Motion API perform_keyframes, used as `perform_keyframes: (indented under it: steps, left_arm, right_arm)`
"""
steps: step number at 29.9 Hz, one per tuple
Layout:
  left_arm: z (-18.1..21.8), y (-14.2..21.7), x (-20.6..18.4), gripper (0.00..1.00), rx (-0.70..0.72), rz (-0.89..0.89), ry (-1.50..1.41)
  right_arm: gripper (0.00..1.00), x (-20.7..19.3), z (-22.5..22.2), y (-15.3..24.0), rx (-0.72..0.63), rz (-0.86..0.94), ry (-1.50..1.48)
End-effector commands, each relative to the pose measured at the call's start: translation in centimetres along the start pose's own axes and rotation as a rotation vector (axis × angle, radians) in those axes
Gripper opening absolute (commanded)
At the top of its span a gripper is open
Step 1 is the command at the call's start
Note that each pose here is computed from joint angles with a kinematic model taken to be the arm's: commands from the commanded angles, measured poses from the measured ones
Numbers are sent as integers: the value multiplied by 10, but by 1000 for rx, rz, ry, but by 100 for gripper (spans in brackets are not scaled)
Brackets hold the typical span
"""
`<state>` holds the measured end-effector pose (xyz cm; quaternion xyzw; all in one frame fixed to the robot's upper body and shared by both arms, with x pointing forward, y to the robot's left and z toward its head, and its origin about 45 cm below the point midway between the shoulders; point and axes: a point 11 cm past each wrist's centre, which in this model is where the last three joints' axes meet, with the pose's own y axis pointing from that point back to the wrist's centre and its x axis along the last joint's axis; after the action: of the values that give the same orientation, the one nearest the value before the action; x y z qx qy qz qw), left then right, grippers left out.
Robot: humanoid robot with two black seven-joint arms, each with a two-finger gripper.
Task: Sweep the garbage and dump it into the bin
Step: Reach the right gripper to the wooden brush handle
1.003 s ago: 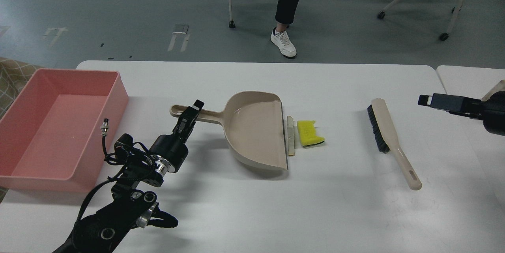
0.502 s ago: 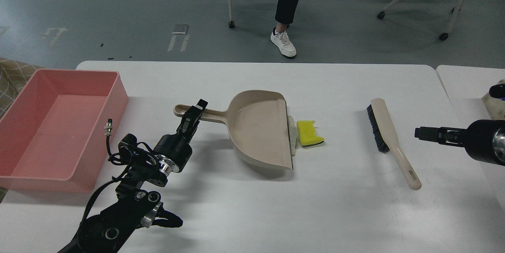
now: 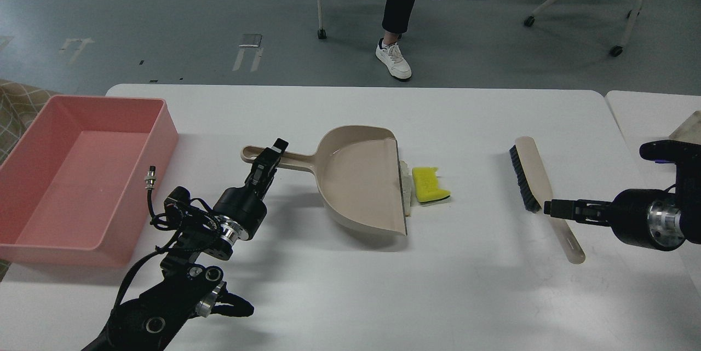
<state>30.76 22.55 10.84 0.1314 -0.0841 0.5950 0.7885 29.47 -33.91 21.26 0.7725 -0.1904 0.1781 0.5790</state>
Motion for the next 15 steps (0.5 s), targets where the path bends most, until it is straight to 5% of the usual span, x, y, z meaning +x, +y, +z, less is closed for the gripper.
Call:
perform_keyframes:
  steps: [1, 15]
  left_arm:
    - [0, 0, 0, 8, 0, 1, 1]
    - [0, 0, 0, 8, 1, 5, 13]
  right_arm:
    - [69, -2, 0, -5, -28, -7, -2]
    - [67, -19, 3, -17, -48, -30, -30]
